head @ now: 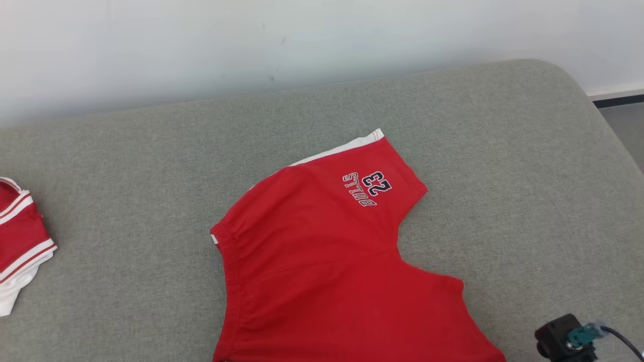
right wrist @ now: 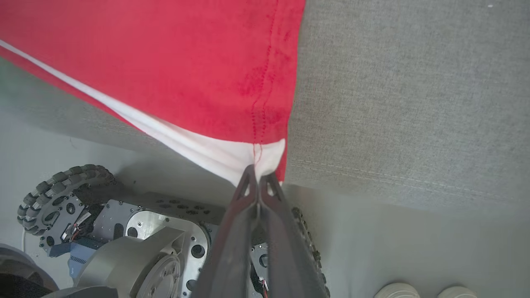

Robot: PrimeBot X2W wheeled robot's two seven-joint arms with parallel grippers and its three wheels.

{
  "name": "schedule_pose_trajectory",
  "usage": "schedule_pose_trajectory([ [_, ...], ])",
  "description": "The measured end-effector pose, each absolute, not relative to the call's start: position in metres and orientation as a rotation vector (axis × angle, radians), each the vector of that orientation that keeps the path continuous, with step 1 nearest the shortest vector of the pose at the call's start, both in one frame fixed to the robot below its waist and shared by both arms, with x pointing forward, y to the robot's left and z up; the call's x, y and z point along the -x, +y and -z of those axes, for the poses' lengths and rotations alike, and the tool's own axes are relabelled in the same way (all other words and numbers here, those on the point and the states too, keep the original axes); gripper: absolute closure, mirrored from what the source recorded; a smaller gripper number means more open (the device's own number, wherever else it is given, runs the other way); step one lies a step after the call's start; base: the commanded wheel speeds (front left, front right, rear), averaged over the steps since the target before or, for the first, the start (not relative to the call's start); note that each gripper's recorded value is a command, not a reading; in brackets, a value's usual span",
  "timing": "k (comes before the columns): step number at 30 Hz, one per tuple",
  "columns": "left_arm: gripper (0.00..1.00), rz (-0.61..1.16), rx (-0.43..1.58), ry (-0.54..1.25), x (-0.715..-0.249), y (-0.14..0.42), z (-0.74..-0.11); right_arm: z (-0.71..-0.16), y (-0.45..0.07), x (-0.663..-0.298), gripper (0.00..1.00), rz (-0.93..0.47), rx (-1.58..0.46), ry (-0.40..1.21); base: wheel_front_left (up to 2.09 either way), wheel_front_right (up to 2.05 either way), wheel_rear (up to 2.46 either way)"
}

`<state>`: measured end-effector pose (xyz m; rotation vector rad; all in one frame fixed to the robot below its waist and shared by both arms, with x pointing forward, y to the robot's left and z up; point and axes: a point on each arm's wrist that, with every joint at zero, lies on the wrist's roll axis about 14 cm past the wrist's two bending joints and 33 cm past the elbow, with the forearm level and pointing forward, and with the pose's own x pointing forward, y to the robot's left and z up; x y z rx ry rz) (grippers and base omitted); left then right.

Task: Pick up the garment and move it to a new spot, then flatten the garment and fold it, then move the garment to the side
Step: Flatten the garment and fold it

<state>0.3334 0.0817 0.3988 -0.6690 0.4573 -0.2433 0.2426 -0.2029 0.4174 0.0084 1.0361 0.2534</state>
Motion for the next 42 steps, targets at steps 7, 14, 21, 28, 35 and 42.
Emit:
schedule_pose_trajectory([
  [7,1.00,0.248,0.668,0.415,-0.332,0.085,-0.413,-0.447,-0.202,-0.261,1.00,-0.237,0.000,0.911,0.00,0.00,0.00],
  [14,1.00,0.305,0.663,0.303,-0.363,0.073,-0.449,-0.481,-0.196,-0.324,1.00,-0.288,0.119,0.676,0.00,0.00,0.00],
  [21,1.00,0.318,0.671,0.223,-0.392,0.067,-0.473,-0.497,-0.190,-0.380,1.00,-0.333,0.181,0.535,0.00,0.00,0.00],
  [28,1.00,0.302,0.681,0.191,-0.418,0.067,-0.479,-0.502,-0.187,-0.434,1.00,-0.348,0.210,0.462,0.00,0.00,0.00],
  [35,1.00,0.281,0.700,0.167,-0.442,0.069,-0.481,-0.506,-0.186,-0.483,1.00,-0.342,0.221,0.391,0.00,0.00,0.00],
  [42,1.00,0.275,0.714,0.159,-0.468,0.064,-0.481,-0.499,-0.181,-0.524,1.00,-0.342,0.238,0.368,0.00,0.00,0.00],
])
